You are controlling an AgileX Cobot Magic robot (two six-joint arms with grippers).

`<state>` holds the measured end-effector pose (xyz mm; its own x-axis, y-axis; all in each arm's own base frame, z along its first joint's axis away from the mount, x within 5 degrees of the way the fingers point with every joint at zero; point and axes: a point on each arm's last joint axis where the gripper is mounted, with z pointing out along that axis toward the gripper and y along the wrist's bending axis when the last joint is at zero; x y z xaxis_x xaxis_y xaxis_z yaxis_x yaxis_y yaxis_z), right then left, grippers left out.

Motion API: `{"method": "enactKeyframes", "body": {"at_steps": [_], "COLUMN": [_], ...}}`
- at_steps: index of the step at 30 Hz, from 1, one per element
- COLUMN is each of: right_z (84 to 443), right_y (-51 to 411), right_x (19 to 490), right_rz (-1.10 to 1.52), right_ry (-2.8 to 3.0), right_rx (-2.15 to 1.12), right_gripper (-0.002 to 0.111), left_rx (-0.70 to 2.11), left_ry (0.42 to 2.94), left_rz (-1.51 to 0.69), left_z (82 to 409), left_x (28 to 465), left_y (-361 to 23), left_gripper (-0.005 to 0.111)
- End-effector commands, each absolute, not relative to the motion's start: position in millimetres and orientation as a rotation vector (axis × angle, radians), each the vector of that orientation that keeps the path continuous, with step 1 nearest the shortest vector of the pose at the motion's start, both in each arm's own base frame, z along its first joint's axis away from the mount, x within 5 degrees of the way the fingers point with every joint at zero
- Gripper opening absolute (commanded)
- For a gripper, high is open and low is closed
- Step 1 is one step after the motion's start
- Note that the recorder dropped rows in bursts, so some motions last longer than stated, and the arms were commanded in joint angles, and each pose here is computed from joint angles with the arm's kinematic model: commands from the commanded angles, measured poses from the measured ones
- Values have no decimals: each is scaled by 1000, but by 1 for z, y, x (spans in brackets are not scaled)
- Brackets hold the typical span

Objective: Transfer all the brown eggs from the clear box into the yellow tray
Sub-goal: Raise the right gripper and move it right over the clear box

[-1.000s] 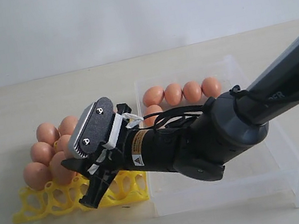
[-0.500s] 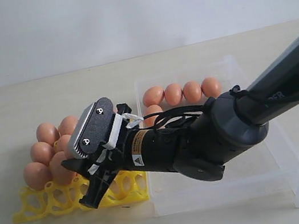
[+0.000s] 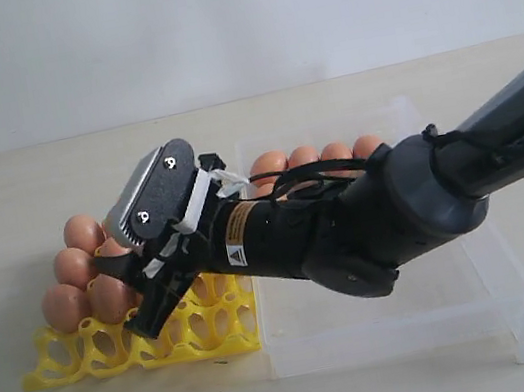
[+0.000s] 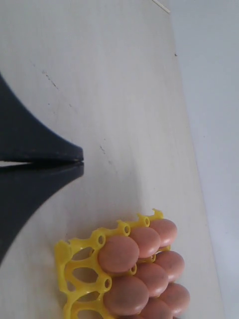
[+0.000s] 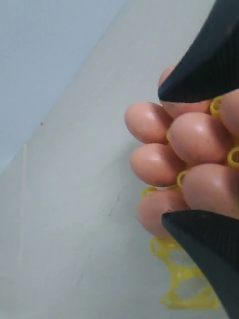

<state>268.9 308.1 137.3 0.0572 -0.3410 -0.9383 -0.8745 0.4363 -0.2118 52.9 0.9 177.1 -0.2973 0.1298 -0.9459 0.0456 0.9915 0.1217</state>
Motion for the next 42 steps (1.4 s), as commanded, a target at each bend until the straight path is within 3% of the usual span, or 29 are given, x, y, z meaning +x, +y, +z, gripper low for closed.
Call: {"method": "enactKeyframes", "body": {"at_steps": [1, 2, 3, 4, 6, 13, 20, 27, 35, 42], "right_z": [173, 183, 191, 194, 204, 202, 204, 216, 197, 185], "right_y": [299, 294, 286, 282, 265, 185, 165, 178, 183, 174], "right_x": [272, 272, 271, 273, 279, 317, 355, 383, 399, 420], "right_rz": [538, 513, 466, 446, 389, 169, 84, 99, 63, 72], "right_ry": [1607, 1673, 1720, 1743, 1809, 2270, 2632, 2629, 2721, 2753], "right_rx": [-1003, -973, -997, -997, -975, -753, -632, -605, -601, -460], "right_gripper": [57, 44, 17, 1, 0, 0, 1, 21, 49, 51], "left_rx": [125, 125, 125, 125, 125, 125, 125, 125, 125, 125], "left_ry": [1857, 1857, 1857, 1857, 1857, 1857, 1857, 1857, 1857, 1857], "left_rz": [75, 75, 75, 75, 75, 75, 75, 75, 75, 75], "left_z": [179, 179, 179, 179, 179, 179, 179, 179, 179, 179], "left_x": [53, 53, 53, 53, 53, 53, 53, 53, 53, 53], "left_y": [1, 1, 1, 1, 1, 1, 1, 1, 1, 1], "left_gripper": [0, 0, 0, 0, 0, 0, 0, 0, 0, 0]}}
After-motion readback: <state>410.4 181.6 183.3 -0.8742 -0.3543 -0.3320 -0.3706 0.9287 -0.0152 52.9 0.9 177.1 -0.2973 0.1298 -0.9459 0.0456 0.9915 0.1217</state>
